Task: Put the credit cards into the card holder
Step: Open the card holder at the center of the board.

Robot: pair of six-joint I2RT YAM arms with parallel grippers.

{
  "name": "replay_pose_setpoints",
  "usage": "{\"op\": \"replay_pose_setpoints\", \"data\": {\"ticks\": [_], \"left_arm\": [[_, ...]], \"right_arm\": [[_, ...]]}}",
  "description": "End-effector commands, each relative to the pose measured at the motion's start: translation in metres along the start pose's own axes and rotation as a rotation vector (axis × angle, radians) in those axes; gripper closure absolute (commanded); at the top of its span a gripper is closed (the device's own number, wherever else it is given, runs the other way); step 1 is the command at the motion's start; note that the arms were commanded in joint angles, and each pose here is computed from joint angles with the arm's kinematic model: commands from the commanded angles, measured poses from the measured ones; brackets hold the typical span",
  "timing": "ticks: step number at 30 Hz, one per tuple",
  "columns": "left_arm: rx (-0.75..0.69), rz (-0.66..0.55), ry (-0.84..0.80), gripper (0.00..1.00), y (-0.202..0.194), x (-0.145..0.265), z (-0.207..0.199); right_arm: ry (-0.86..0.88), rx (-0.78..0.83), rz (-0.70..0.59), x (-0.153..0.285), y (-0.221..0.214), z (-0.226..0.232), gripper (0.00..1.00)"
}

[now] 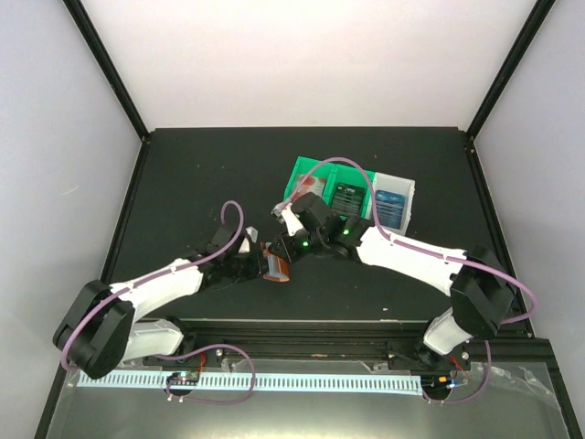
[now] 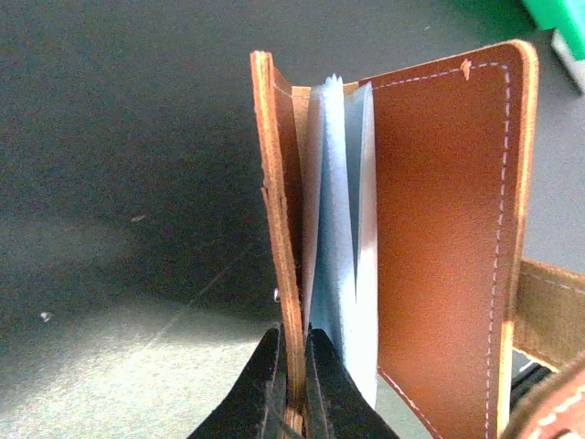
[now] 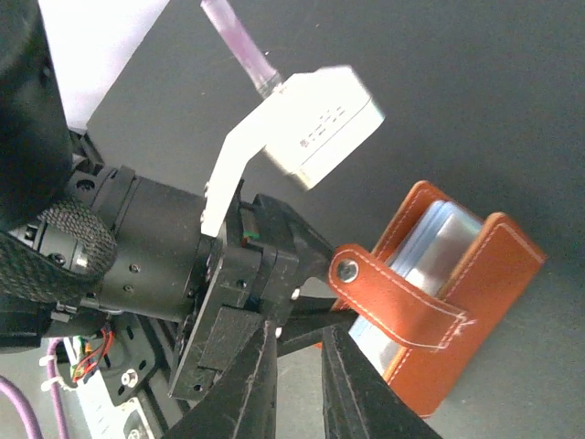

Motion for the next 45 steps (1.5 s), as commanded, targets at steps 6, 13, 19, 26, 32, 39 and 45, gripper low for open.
{"op": "replay_pose_setpoints", "data": {"ticks": [6, 13, 19, 26, 32, 39, 45], "left_arm": [[-0.011, -0.046, 0.016, 0.98, 0.019, 0.026, -0.024], [-0.025, -0.068, 0.139, 0.98, 0.024, 0.035, -0.019], [-0.025, -0.051, 0.130, 0.98, 0.025, 0.032, -0.021], [-0.031, -0.035, 0.145, 0.98, 0.024, 0.033, -0.021], [-0.039, -0.013, 0.101, 0.98, 0.022, 0.033, -0.025], [-0.036, -0.022, 0.134, 0.98, 0.020, 0.035, -0.021], [-0.034, -0.020, 0.136, 0.98, 0.021, 0.034, -0.019]], "right_arm": [[0.054, 0.023, -0.022, 0.002, -0.009, 0.002, 0.85], [0.069, 0.037, 0.020, -0.012, -0.020, -0.004, 0.84], [0.142, 0.015, 0.062, -0.039, -0.024, 0.000, 0.87], [0.191, -0.006, 0.103, -0.070, -0.026, -0.003, 0.88], [0.005, -0.068, 0.106, -0.088, -0.031, -0.028, 0.86], [-0.315, -0.150, 0.077, -0.086, -0.041, -0.062, 0.77], [-0.471, -0.158, 0.033, -0.072, -0.034, -0.071, 0.72]]}}
Point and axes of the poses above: each gripper's point midway between its finger pads, its own x axis back along the fingers, its own z axis along the line the jaws close on, y = z × x, the point moved 8 cm from there along x, back along the fingers, and after that the axes turned 2 degrees about -x, right-handed, at the moved point
